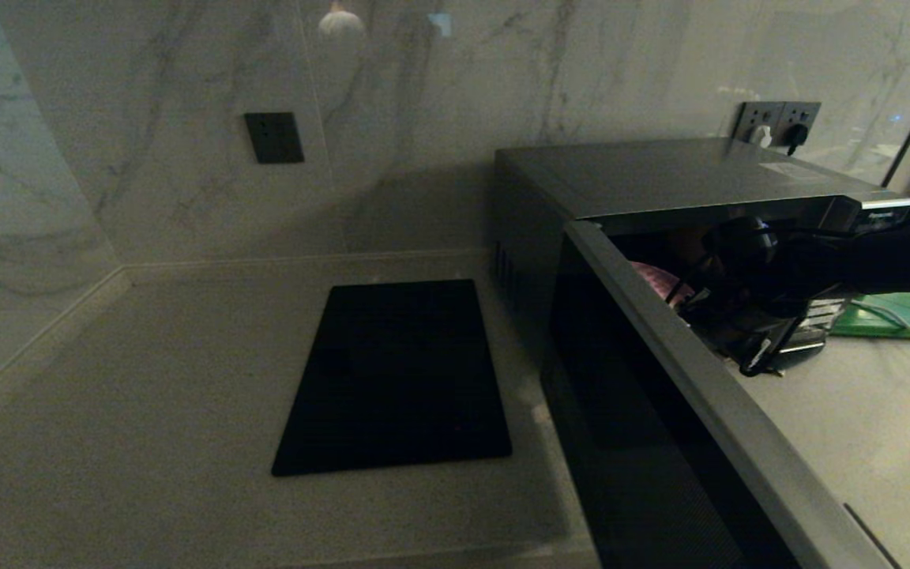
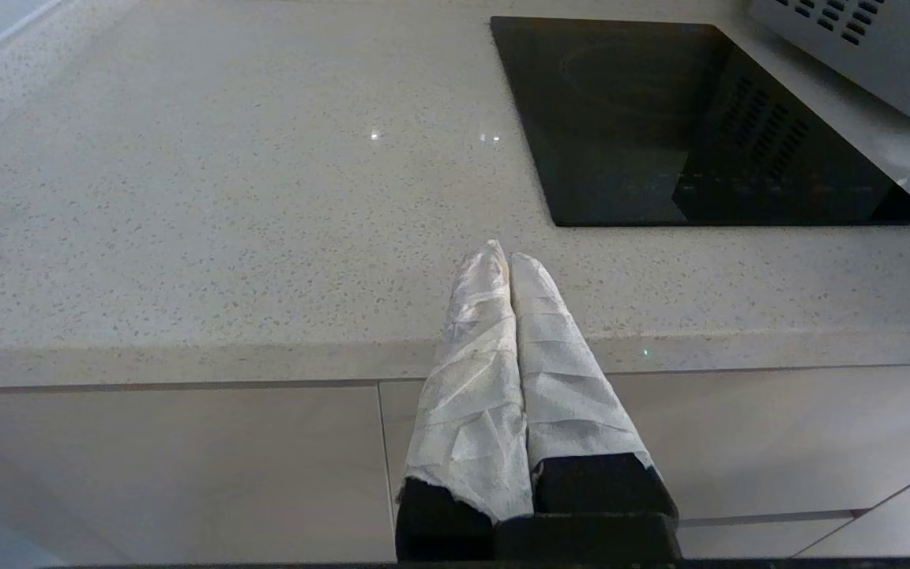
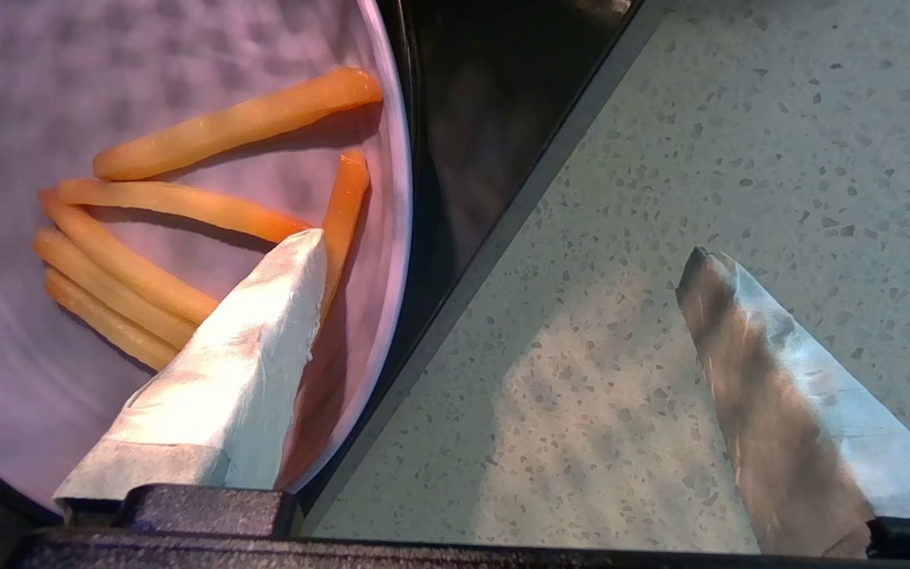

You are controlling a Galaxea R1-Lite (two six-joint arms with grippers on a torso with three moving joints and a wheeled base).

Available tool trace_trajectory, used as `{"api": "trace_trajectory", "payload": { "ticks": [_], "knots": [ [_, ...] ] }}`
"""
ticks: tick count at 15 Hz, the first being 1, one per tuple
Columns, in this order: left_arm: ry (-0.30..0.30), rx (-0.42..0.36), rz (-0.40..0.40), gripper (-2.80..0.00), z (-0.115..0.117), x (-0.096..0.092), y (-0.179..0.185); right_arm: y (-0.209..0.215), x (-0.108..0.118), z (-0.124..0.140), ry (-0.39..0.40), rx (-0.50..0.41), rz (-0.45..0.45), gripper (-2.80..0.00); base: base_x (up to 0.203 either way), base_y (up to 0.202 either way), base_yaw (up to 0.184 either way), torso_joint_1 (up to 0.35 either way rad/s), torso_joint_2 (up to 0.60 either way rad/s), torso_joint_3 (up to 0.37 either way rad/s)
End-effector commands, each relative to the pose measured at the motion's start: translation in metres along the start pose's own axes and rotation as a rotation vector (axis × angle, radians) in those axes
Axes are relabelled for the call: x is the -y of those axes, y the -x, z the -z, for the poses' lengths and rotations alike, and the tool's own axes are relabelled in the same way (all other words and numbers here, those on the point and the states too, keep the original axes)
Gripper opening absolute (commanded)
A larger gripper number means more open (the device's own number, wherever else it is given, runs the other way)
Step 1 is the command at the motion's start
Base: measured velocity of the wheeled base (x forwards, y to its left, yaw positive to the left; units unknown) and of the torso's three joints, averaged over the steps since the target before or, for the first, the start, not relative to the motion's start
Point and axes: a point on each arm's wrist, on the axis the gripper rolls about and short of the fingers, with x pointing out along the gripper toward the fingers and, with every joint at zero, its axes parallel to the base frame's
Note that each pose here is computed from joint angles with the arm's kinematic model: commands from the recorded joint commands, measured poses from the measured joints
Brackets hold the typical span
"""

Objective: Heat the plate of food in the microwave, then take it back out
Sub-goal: Take the plate out of the microwave

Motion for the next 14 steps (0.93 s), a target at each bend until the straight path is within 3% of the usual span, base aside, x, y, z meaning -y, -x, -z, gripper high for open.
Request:
{"api": "trace_trajectory", "payload": {
  "ticks": [1,14],
  "knots": [
    [0.001,-0.001,-0.001,-2.8,0.0,0.0,0.0,0.0,-0.001,0.001,-0.002,-0.002,0.001,0.0,0.0,0.0,0.0,0.0,0.0,0.0],
    [0.001,0.0,0.0,-2.8,0.0,0.0,0.0,0.012,-0.006,-0.003,-0.009,0.015,-0.031,0.0,0.0,0.0,0.0,0.0,0.0,0.0]
  ]
}}
